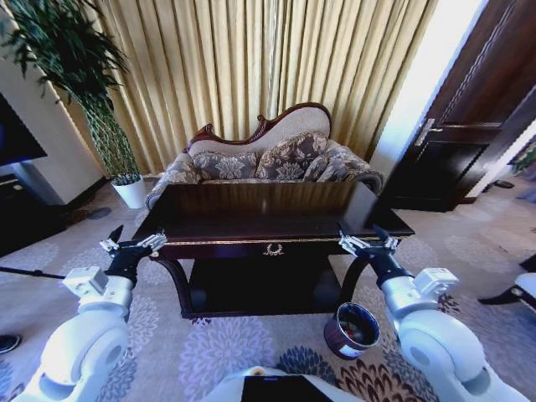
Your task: Move to the front of the table and place the trash on the table into the trash bin.
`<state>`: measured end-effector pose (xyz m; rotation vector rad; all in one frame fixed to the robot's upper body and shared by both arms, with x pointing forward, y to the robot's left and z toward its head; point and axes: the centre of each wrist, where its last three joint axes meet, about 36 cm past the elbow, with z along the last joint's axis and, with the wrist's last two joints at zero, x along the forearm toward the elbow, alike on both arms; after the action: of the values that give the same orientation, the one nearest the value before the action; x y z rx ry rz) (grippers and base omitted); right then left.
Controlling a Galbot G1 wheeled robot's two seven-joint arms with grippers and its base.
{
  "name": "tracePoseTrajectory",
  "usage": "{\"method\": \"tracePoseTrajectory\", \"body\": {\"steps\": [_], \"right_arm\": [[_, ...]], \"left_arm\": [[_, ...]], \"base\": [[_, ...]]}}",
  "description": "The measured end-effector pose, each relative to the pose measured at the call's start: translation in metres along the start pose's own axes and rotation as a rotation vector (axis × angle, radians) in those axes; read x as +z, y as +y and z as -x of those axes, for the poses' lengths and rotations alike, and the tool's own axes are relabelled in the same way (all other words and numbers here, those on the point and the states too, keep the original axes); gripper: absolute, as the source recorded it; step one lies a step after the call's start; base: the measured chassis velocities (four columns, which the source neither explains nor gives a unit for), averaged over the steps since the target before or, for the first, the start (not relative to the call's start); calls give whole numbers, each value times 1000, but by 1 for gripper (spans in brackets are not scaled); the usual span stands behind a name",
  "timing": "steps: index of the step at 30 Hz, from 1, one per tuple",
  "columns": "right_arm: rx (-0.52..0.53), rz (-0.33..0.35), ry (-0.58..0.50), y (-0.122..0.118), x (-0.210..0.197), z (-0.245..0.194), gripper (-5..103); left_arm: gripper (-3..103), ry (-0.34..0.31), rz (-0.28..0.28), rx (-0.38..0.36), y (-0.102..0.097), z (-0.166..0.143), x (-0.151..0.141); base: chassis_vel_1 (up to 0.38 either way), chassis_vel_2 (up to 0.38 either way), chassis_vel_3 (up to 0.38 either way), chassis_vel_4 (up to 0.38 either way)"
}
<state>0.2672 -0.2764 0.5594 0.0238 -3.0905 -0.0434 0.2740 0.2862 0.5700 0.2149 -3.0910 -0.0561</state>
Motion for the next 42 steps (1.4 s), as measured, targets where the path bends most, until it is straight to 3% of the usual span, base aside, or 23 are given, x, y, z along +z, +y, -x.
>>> {"method": "tracePoseTrajectory", "body": {"steps": [5, 23, 42], "right_arm": [[-35, 26, 23, -1, -2, 4, 100], [-48, 22, 52, -5, -2, 9, 100], [-33, 16, 58, -3, 1, 4, 100]], "left_arm": [[100, 9, -5, 14, -2, 0, 1], [100, 21, -20, 35, -3, 0, 2], [100, 20, -20, 46, -4, 0, 2]], "base": [[0, 0, 0, 0], [10, -9, -8, 9], [163, -162, -166, 165]]}}
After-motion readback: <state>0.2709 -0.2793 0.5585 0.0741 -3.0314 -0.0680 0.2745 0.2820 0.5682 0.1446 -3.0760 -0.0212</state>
